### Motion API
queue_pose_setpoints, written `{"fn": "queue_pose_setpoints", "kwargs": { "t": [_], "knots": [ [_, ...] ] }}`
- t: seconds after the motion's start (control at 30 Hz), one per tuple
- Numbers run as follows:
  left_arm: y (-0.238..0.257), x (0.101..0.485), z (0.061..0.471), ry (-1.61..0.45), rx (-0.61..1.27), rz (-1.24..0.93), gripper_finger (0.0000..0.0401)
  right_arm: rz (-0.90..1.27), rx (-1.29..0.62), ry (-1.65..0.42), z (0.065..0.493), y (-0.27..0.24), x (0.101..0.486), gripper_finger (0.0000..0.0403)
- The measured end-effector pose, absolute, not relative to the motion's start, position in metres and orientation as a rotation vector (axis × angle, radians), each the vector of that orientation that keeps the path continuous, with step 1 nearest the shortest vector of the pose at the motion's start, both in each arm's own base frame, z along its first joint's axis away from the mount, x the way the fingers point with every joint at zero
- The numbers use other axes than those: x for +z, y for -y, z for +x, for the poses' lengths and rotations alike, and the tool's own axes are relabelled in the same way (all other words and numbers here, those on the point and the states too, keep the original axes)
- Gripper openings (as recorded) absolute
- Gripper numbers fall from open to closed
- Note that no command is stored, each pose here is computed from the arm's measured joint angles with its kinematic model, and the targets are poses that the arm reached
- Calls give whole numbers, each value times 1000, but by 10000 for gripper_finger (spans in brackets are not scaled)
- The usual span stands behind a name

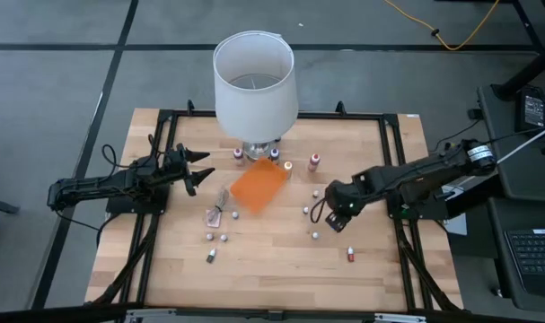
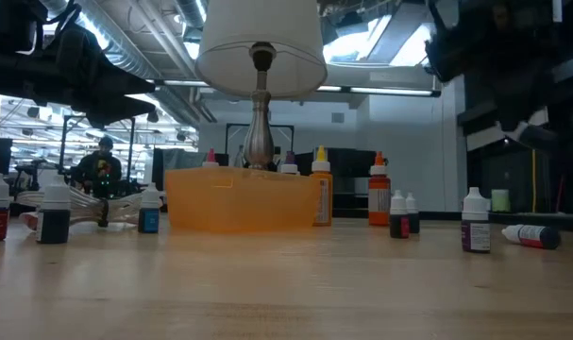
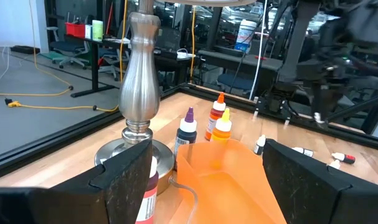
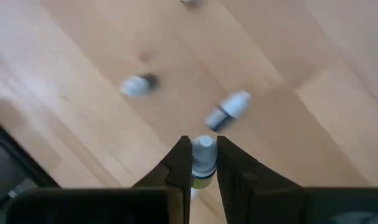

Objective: Pick & Place food coloring
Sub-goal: Put the small green food coloring bottle into the orange bin

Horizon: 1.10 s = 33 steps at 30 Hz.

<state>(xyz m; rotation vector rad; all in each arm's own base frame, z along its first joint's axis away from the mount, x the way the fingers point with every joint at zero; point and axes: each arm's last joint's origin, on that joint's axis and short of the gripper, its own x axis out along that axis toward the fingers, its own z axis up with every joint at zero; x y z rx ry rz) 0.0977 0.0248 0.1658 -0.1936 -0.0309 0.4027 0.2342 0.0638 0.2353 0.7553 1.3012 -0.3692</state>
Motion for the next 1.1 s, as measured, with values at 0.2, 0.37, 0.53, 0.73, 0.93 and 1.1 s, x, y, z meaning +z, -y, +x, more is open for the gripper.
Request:
{"fn": "queue_pose_setpoints", "kwargs": {
  "t": [0.2,0.37,0.53,0.73,0.93,1.1],
  "knots": [
    [-25,166,98,31,403,-193,294,698,-347,-1225,247,-88,246,57],
    [-25,166,98,31,402,-194,294,636,-306,-1156,267,-102,252,57],
    [-25,166,98,31,403,-194,294,551,-268,-1107,293,-110,252,57],
    [-25,166,98,31,403,-194,294,458,-292,-1038,323,-106,250,57],
    [-25,166,98,31,402,-194,294,412,-359,-917,351,-94,250,57],
    [-25,166,98,31,402,-194,294,412,-471,-852,366,-80,237,57]
  ]
}}
